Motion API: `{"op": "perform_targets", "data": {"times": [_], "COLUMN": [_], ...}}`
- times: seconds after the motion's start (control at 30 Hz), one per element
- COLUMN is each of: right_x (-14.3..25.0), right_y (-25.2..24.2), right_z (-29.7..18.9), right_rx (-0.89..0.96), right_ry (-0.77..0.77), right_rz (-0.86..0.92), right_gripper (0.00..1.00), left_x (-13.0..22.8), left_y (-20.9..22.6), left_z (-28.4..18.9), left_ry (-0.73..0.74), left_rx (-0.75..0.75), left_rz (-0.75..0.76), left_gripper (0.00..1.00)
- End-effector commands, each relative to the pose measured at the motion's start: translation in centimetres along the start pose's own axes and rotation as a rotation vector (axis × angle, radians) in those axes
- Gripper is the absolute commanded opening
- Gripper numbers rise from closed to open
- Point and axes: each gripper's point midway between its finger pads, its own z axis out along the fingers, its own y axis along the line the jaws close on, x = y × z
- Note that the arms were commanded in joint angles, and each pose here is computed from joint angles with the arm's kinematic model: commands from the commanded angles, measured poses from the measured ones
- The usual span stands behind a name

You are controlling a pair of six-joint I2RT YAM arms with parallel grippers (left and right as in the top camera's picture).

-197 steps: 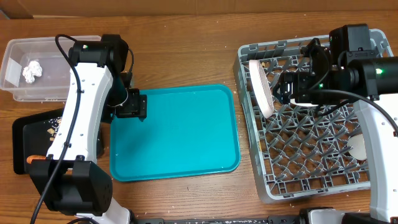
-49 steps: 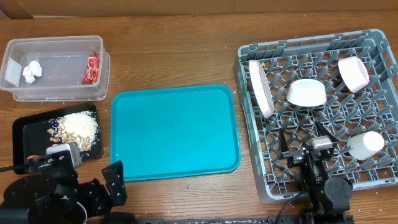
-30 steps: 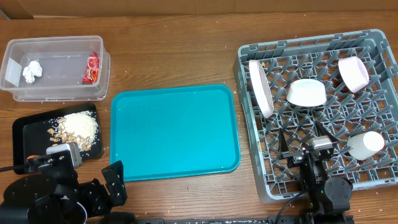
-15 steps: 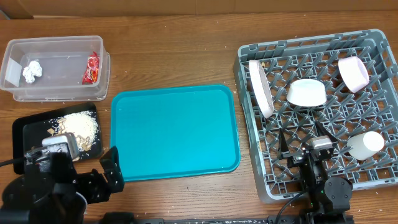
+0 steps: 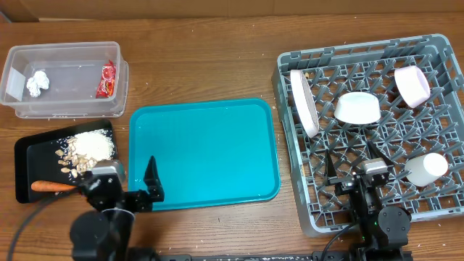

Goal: Sort waste into correct bins and load items into the dishwasher

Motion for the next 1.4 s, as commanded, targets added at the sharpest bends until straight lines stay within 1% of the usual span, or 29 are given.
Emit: {"op": "perform_targets", "data": {"times": [0.0,0.2,0.4,0.43,0.57,0.7,1.37], "right_x": [0.2,0.2,0.2,0.2,0.2,0.2,0.2], "right_y": [0.0,0.0,0.0,0.0,0.0,0.0,0.0], "right_z": [0.0,0.0,0.0,0.0,0.0,0.0,0.0], "right_rx": [-0.001,-0.001,-0.001,-0.001,-0.001,-0.001,-0.001], "right_ry": [-0.004,-0.004,-0.004,-0.003,-0.003,-0.004,-0.003], "right_rz": [0.004,0.004,0.004,0.004,0.004,0.004,0.004], "right_gripper": [1.0,1.0,1.0,1.0,1.0,1.0,1.0], "left_x": [1.9,3.0,4.4,5.2,7.4,7.5,7.5], "left_y": [0.1,0.4,1.5,2.1,2.8,1.7,1.7], "left_z": [1.6,3.5,5.6,5.9,6.5,6.5,6.5], "left_ry": [-0.104,-0.243,-0.359,-0.325,-0.234,-0.223,-0.222], "left_rx": [0.03,0.036,0.005,-0.023,-0.052,0.013,0.014], "left_rz": [0.046,0.053,0.025,-0.001,-0.054,-0.049,-0.048], "left_gripper": [1.0,1.0,1.0,1.0,1.0,1.0,1.0]}}
